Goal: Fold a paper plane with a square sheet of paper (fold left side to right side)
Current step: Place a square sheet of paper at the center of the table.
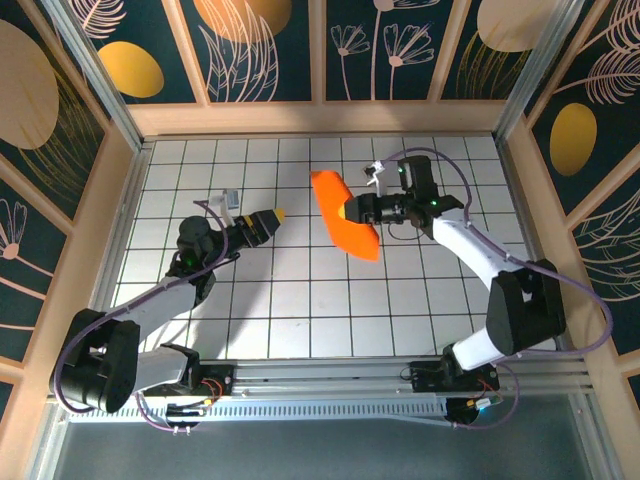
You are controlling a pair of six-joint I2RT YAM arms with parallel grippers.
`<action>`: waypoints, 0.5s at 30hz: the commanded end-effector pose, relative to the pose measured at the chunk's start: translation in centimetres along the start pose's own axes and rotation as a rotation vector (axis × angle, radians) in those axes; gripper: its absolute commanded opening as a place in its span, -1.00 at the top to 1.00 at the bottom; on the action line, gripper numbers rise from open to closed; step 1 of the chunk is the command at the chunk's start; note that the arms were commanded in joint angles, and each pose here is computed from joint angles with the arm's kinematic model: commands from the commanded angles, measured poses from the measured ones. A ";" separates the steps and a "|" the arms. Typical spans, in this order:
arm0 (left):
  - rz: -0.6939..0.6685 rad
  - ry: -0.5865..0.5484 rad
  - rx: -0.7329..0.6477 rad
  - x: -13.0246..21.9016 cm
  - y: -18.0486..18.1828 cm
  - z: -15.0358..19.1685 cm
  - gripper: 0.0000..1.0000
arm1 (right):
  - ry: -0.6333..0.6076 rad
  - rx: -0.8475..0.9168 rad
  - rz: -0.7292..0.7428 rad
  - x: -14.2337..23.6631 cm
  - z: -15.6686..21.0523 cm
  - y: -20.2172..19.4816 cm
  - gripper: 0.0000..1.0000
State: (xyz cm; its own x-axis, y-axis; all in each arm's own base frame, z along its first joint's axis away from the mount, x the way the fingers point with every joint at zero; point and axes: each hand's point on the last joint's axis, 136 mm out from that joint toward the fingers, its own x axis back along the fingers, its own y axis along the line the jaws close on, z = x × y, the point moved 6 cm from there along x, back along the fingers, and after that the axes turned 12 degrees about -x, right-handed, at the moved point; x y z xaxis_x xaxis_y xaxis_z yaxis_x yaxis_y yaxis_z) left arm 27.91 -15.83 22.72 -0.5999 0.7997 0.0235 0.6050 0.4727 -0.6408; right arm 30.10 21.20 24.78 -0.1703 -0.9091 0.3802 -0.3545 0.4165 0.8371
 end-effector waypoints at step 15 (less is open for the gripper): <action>0.384 0.044 -0.195 -2.5 -6.0 -3.0 -0.95 | 0.087 0.170 -0.391 1.4 0.7 9.6 0.43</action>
State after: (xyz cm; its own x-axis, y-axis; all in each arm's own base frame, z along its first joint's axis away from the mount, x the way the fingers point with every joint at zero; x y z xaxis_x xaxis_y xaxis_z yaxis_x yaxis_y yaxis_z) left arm 27.98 -18.52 27.33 -0.3842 0.9157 -0.1183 0.8072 0.2709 -0.5244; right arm 26.20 23.37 31.76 0.0348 -0.9911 0.1288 -0.4965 0.0947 0.8628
